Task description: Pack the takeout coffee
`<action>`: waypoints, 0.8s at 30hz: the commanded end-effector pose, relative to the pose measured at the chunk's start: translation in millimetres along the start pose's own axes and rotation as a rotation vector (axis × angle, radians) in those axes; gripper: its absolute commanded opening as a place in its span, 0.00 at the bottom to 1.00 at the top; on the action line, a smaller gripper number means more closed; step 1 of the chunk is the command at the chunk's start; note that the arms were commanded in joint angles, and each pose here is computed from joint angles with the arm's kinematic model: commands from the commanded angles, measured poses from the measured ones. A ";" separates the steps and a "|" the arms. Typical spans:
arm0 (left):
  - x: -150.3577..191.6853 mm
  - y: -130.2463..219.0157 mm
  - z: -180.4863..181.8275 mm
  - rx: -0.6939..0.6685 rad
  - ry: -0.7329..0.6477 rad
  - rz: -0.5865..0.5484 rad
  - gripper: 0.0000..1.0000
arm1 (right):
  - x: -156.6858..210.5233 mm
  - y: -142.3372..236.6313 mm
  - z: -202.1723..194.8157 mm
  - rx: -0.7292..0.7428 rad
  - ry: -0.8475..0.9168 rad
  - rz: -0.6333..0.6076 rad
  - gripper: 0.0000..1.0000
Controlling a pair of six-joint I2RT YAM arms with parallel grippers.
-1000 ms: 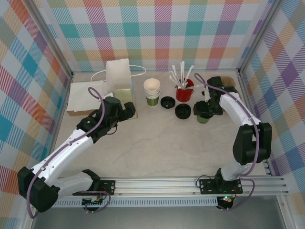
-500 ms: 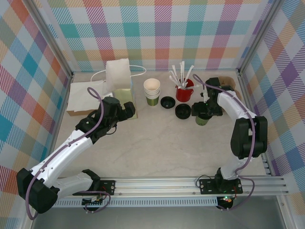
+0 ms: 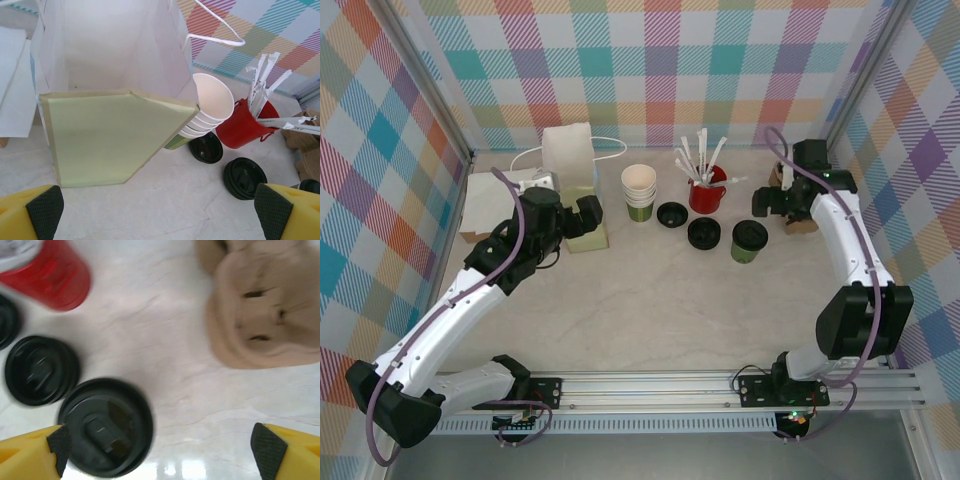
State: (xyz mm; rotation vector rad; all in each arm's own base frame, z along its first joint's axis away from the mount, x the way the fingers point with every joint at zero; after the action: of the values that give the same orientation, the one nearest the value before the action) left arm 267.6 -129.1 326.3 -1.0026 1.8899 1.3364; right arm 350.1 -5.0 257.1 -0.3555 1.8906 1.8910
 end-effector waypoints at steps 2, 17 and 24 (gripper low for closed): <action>-10.3 5.7 -4.2 0.028 -0.020 -0.017 1.00 | -20.4 -19.2 -19.9 0.173 0.065 0.004 0.85; -9.4 4.5 -3.7 0.026 -0.018 -0.010 1.00 | -42.8 -88.5 -35.1 0.323 0.200 0.117 0.58; -11.1 6.4 -3.1 0.023 -0.019 -0.016 1.00 | -40.2 -101.0 -36.3 0.331 0.221 0.149 0.39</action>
State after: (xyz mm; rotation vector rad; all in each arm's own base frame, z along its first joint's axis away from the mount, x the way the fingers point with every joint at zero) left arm 267.0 -131.2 327.2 -0.9736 1.8947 1.3242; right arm 423.8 -45.1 180.1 -0.3168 2.3785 1.6696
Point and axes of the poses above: each hand's point on the last joint's axis, 136 mm out from that joint toward the fingers, its own y axis back along the fingers, its own z axis along the line the jaws close on, x = y × z, the point moved 6 cm from there along y, back along the fingers, and after that the axes turned 6 degrees about -y, right-handed, at the moved point
